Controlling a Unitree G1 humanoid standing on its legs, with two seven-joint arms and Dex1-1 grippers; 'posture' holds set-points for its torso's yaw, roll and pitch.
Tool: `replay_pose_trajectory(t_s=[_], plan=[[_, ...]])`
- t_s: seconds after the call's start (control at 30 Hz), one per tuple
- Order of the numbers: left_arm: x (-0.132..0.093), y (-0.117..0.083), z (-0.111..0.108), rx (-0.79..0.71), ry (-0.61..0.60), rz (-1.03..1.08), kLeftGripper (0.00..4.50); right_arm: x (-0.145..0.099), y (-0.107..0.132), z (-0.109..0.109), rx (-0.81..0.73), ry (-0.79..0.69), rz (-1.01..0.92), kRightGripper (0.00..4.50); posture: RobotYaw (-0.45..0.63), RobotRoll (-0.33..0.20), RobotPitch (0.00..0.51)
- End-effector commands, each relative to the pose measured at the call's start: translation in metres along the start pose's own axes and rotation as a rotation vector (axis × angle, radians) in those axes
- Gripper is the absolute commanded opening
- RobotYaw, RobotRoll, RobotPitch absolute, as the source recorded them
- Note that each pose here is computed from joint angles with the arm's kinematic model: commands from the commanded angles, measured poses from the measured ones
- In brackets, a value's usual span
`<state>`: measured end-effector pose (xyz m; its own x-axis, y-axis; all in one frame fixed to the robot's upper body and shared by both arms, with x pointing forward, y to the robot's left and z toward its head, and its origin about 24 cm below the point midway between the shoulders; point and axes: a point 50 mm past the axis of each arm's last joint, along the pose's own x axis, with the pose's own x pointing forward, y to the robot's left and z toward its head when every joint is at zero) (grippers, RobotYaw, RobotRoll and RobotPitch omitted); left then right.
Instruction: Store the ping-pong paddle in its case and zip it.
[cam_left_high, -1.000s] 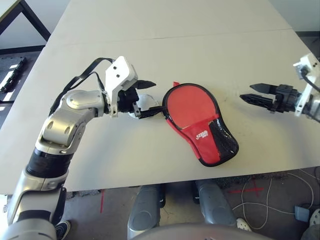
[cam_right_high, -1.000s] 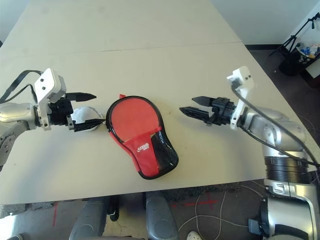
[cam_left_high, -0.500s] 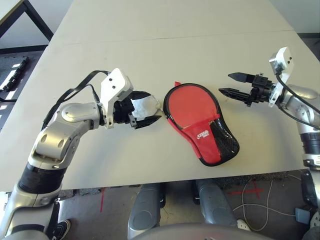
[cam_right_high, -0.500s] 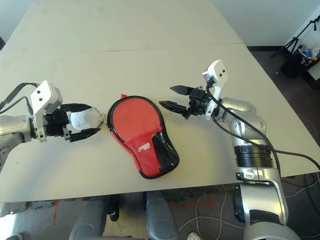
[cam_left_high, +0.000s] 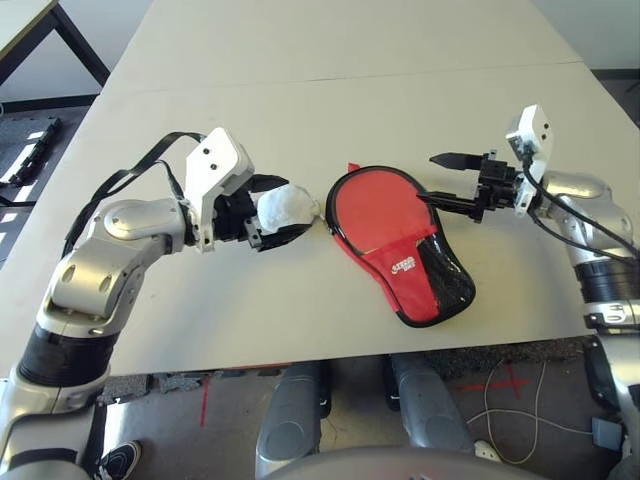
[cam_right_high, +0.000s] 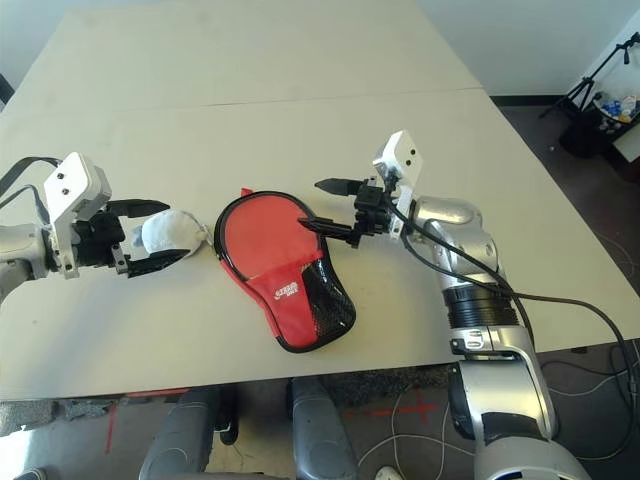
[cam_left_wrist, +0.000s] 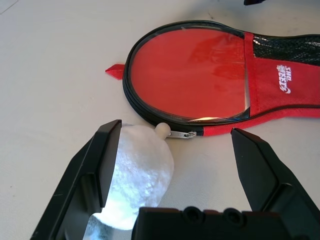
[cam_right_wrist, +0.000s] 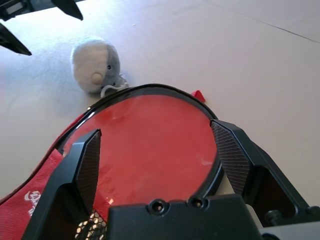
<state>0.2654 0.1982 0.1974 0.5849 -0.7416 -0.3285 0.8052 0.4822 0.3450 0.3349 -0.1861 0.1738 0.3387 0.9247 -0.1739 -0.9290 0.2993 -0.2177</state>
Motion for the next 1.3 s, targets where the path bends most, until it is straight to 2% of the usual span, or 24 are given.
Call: replay_pose_trajectory(t_s=[0.03,0.5,0.83,1.3], plan=[[0.002,0.000,-0.002,0.006,0.020,-0.014,4.50,0.008,0.001,-0.003,-0.026,0.041,0.059,4.47,0.01,0.000,0.175],[0.011,0.009,-0.007,0.025,0.049,-0.034,4.50,0.023,0.003,-0.011,-0.046,0.086,0.139,4.47,-0.01,0.000,0.191],[0.020,0.021,-0.015,0.056,0.101,-0.012,4.50,0.030,0.009,-0.028,-0.074,0.192,0.184,4.47,-0.02,0.000,0.188],[0.021,0.035,-0.038,-0.032,0.300,0.027,4.50,0.031,0.011,-0.031,-0.058,0.203,0.183,4.47,-0.02,0.000,0.198]])
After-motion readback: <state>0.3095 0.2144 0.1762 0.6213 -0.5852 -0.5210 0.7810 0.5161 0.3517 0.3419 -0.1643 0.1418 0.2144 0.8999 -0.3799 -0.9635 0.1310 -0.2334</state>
